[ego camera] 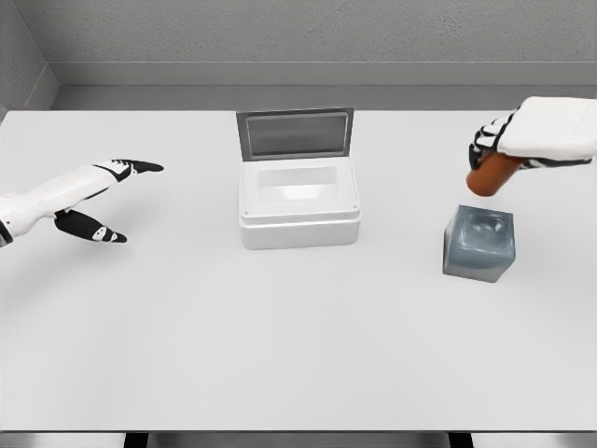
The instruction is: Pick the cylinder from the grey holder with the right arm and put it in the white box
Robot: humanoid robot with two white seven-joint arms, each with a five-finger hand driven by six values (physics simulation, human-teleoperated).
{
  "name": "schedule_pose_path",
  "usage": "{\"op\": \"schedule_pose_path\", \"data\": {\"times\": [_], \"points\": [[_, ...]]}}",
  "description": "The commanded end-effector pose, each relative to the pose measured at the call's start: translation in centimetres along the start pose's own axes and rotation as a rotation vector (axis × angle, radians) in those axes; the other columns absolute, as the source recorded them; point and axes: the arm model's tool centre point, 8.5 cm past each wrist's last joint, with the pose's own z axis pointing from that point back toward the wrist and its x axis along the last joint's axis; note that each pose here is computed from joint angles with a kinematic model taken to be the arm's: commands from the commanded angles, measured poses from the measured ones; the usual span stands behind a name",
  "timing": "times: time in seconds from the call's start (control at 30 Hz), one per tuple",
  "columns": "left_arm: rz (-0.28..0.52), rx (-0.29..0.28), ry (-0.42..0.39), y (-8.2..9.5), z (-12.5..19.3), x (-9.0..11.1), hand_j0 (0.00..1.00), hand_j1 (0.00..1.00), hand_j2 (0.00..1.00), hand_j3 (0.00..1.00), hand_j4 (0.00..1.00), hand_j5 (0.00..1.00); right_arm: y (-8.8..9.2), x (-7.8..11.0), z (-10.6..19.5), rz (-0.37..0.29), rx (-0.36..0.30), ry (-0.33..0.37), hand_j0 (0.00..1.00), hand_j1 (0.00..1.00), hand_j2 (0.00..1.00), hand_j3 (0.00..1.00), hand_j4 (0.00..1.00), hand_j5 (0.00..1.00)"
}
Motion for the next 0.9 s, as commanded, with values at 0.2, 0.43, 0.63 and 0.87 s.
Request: {"op": "schedule_pose_path", "data": {"times": [0.2, 0.43, 0.63, 0.87], "points": [[0.005, 0.005, -0.001, 0.1, 0.0, 0.0, 1.00, 1.00, 1.00, 1.00, 1.00, 1.00, -3.8, 2.6, -5.2, 0.024, -0.123, -0.129, 0.26, 0.26, 0.26, 0.26, 0.26, 0.26], [0.004, -0.001, -0.004, 0.0, -0.2, 0.1, 1.00, 1.00, 1.00, 1.00, 1.00, 1.00, -5.8, 2.9, -8.9, 0.014, -0.164, -0.172, 0.26, 0.26, 0.26, 0.26, 0.26, 0.26], [0.005, -0.004, -0.004, -0.1, -0.2, 0.1, 1.00, 1.00, 1.00, 1.00, 1.00, 1.00, -7.1, 3.2, -12.2, -0.009, -0.174, -0.209, 0.26, 0.26, 0.26, 0.26, 0.26, 0.26], [0.005, -0.005, -0.005, -0.1, -0.2, 0.1, 1.00, 1.00, 1.00, 1.00, 1.00, 1.00, -7.0, 3.7, -14.0, -0.006, -0.144, -0.228, 0.26, 0.26, 0.26, 0.26, 0.26, 0.26]]}}
